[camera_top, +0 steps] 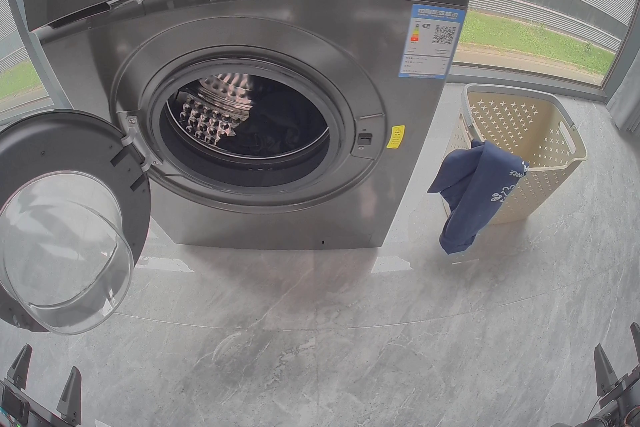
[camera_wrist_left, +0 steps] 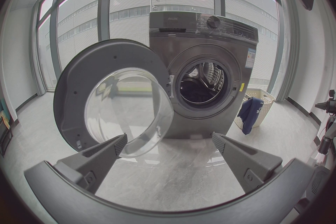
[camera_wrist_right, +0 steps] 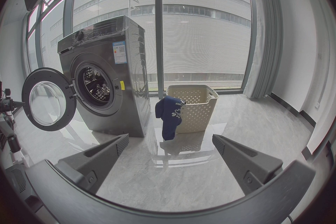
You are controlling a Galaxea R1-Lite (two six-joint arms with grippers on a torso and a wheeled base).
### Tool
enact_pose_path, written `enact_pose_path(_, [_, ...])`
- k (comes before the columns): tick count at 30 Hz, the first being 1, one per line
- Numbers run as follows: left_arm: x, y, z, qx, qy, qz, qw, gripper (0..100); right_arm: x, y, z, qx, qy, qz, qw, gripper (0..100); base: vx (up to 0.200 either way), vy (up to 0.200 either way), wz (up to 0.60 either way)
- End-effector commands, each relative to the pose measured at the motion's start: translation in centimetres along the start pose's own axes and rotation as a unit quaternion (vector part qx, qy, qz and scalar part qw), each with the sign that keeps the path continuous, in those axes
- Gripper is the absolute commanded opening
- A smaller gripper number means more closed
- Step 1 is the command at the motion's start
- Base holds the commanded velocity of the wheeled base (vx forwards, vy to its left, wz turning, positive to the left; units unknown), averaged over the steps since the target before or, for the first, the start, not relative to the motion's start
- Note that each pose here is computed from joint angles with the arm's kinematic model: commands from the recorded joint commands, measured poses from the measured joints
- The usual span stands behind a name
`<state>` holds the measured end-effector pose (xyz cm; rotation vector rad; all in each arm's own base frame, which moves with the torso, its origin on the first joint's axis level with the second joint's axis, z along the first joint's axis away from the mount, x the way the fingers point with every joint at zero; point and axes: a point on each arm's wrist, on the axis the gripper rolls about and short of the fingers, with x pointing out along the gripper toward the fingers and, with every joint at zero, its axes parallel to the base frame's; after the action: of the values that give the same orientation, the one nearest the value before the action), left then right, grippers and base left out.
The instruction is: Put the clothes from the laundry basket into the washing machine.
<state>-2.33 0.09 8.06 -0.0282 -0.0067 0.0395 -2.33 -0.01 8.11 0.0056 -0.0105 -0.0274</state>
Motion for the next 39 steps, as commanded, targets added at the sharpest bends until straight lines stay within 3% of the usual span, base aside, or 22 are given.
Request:
enact_pose_path(1, [0.09, 0.01, -0.45, 0.000, 0.006, 0.000, 1.0000, 100, 0.10, 0.00, -0.50, -0.001, 0.007, -0.001, 1.0000, 100, 0.000, -0.200, 0.00])
enact_pose_path(20, [0.09, 0.01, -0.45, 0.000, 0.006, 0.000, 1.0000, 100, 0.10, 0.00, -0.50, -0.001, 0.007, 0.000, 1.0000, 100, 0.000, -0.200, 0.00])
enact_pose_path(29, [0.09, 0.01, -0.45, -0.001, 0.006, 0.000, 1.0000, 100, 0.10, 0.00, -0.50, 0.000, 0.007, -0.001, 1.0000, 100, 0.000, 0.000, 0.00])
enact_pose_path(39, [0.09, 0.01, -0.45, -0.002, 0.006, 0.000, 1.0000, 100, 0.10, 0.00, -0.50, -0.001, 0.007, 0.000, 1.0000, 100, 0.180, 0.000, 0.00])
